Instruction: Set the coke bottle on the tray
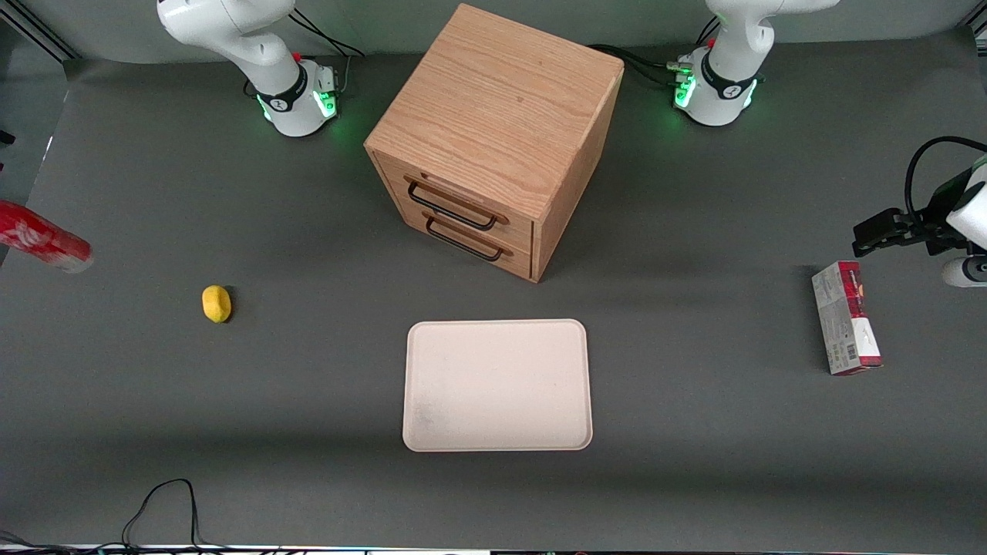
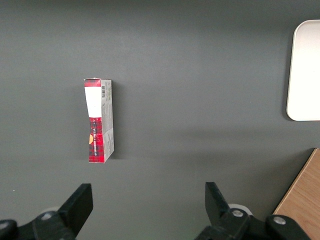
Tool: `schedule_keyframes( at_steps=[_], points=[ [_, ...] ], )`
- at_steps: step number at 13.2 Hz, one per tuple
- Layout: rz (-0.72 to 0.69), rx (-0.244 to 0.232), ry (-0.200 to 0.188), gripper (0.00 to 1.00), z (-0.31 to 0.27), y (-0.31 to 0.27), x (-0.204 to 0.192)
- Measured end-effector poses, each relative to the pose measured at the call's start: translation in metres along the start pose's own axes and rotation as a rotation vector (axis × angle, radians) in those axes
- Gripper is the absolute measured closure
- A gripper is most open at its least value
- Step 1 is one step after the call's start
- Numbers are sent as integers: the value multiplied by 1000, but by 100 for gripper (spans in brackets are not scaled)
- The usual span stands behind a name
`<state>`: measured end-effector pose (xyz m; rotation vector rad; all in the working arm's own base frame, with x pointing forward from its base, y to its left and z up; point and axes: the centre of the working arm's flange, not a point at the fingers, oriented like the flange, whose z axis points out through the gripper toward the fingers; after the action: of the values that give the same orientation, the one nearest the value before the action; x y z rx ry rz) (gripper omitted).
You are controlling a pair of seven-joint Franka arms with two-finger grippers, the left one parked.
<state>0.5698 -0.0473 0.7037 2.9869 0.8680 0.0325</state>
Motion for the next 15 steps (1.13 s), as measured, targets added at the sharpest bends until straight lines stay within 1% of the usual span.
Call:
schedule_keyframes(
  at_steps=[2, 3, 4, 6, 7, 8, 10, 12, 15],
  points=[
    [-1, -5, 2, 69, 11, -58, 68],
    [18, 4, 2, 69, 20, -88, 99],
    [45, 18, 0, 69, 31, -119, 125],
    [114, 56, 0, 69, 50, -174, 165],
    [134, 74, 8, 69, 56, -200, 180],
    [132, 77, 16, 69, 62, -223, 192],
    [105, 35, 32, 69, 73, -271, 212],
    [91, 15, 47, 69, 84, -308, 225],
    [91, 13, 71, 69, 106, -310, 242]
  ],
)
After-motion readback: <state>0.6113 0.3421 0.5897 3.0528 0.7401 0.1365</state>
